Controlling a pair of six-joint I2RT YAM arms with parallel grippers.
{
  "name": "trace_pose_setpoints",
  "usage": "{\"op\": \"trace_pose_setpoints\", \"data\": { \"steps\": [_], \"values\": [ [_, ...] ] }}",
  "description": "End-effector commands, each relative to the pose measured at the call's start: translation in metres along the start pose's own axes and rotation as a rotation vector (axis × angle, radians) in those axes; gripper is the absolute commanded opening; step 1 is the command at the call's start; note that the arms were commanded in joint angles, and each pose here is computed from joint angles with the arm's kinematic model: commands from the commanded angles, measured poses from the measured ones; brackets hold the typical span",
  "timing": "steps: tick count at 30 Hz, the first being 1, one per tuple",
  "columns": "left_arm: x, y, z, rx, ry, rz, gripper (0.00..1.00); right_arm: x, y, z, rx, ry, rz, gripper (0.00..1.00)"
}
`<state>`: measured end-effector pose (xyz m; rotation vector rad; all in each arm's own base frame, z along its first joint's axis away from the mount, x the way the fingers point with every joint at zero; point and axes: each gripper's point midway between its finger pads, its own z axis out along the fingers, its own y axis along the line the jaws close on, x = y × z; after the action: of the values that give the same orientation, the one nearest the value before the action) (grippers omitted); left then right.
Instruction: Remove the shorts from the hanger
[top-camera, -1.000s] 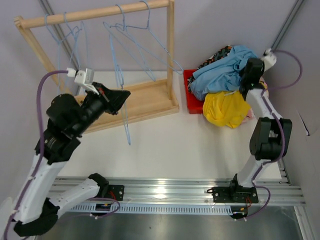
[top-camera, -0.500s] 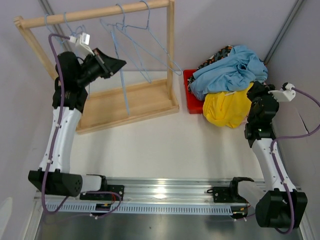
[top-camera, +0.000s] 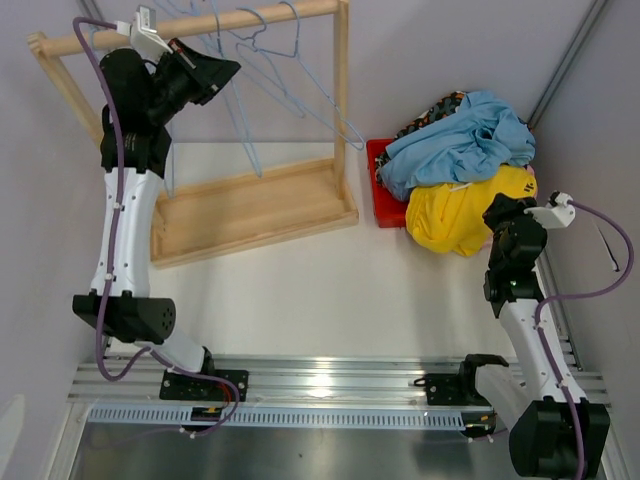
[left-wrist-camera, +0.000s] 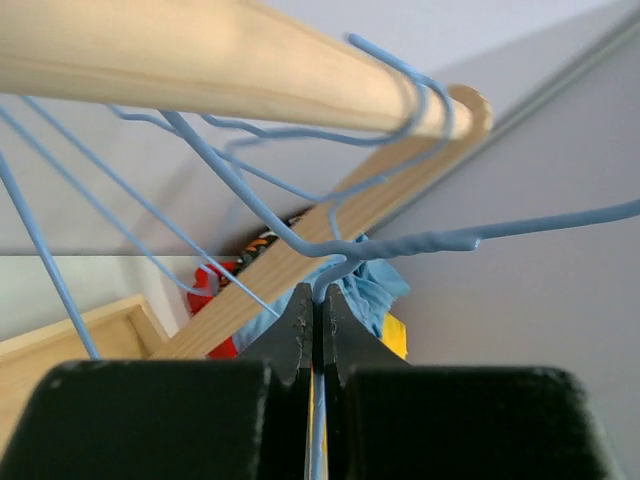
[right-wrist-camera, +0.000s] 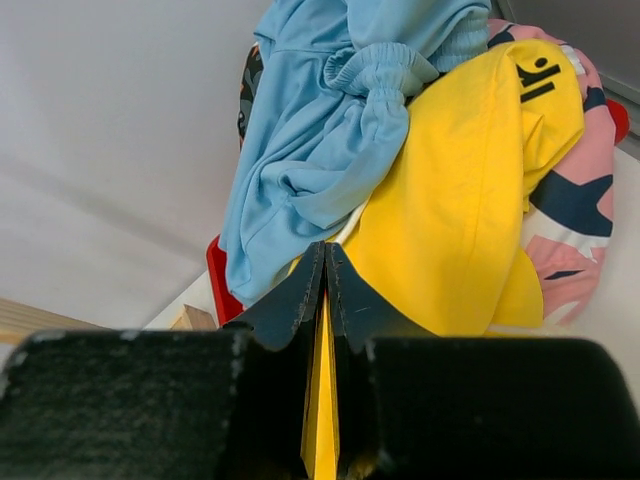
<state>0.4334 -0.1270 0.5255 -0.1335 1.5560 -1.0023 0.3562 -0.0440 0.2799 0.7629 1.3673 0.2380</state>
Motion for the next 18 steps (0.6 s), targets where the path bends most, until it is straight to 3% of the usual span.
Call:
{"op": "trace_pose_setpoints", "data": {
  "steps": [1, 8, 11, 13, 17, 18],
  "values": [
    [-0.031, 0.009, 0.004, -0.056, -0.119, -0.038, 0.0, -0.006, 0.002, -0.008, -0.019, -0.021, 0.017, 0.08],
    [-0.027, 0.035, 0.016, -0.093, -0.122, -0.128, 0.01, -0.007, -0.006, -0.022, -0.007, -0.022, -0.006, 0.06],
    [-0.025, 0.039, 0.017, -0.103, -0.122, -0.14, 0.14, -0.002, -0.009, -0.026, -0.005, -0.008, -0.006, 0.06],
    [-0.024, 0.039, 0.015, -0.11, -0.123, -0.136, 0.3, -0.001, -0.011, -0.028, 0.0, 0.0, -0.006, 0.06],
    [-0.021, 0.041, 0.006, -0.142, -0.121, -0.139, 0.32, -0.003, -0.012, -0.034, 0.001, 0.002, -0.005, 0.08],
    [-0.018, 0.044, 0.006, -0.152, -0.112, -0.146, 0.37, -0.007, -0.011, -0.036, 0.0, -0.002, -0.004, 0.14]
  ]
}}
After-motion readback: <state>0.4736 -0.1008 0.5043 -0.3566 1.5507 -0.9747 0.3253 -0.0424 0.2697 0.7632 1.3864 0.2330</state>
